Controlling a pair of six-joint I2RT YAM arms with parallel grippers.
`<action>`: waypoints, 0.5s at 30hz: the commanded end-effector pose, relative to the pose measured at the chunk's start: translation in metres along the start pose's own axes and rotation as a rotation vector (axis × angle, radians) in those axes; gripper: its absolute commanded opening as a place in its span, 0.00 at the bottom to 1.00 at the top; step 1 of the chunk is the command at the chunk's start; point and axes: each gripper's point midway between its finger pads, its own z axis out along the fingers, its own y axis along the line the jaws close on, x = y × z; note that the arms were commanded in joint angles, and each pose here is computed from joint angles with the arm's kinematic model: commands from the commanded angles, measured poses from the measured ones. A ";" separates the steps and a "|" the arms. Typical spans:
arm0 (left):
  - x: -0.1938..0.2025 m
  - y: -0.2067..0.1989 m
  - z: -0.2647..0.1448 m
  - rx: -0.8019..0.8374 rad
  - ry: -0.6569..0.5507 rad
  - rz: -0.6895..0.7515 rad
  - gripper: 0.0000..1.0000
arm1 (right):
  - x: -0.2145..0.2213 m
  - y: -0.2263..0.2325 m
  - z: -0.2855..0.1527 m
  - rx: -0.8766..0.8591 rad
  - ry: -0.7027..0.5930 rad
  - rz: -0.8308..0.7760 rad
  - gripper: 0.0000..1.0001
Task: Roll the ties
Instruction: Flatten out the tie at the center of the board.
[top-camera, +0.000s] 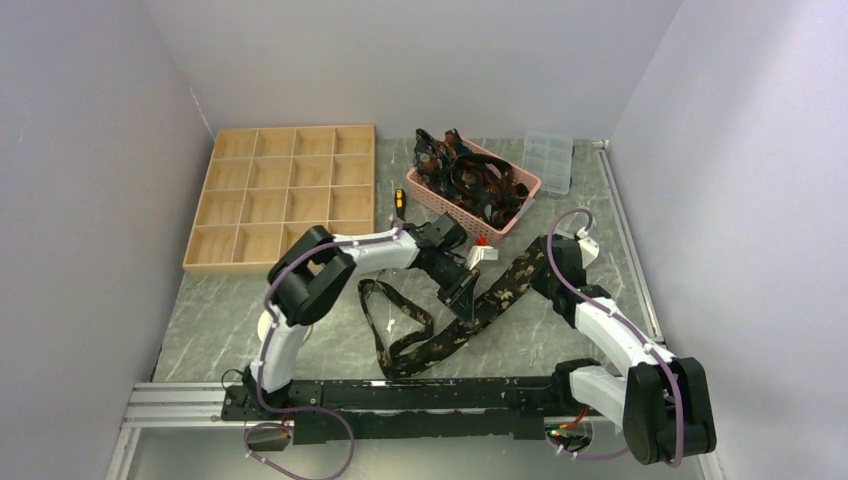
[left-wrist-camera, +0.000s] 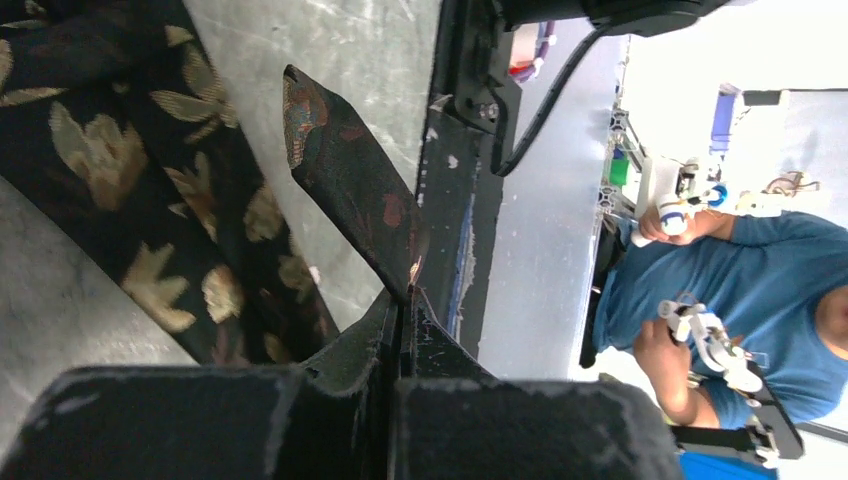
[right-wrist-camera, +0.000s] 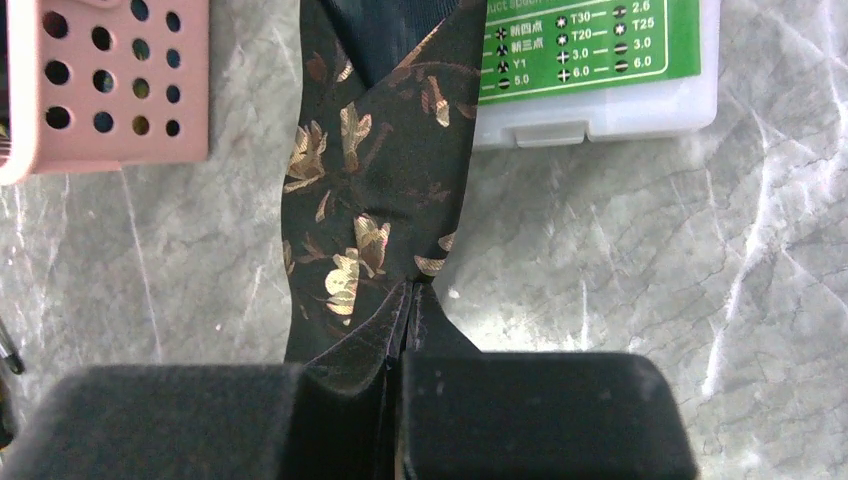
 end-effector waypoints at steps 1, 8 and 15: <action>0.004 0.003 0.013 0.093 0.060 -0.011 0.03 | -0.004 0.010 0.000 -0.052 -0.021 -0.008 0.00; 0.019 0.022 0.016 0.068 0.087 -0.095 0.03 | -0.004 0.018 0.000 -0.083 -0.014 -0.010 0.00; 0.015 0.045 0.023 0.051 0.079 -0.158 0.03 | -0.001 0.020 -0.001 -0.098 -0.013 -0.018 0.00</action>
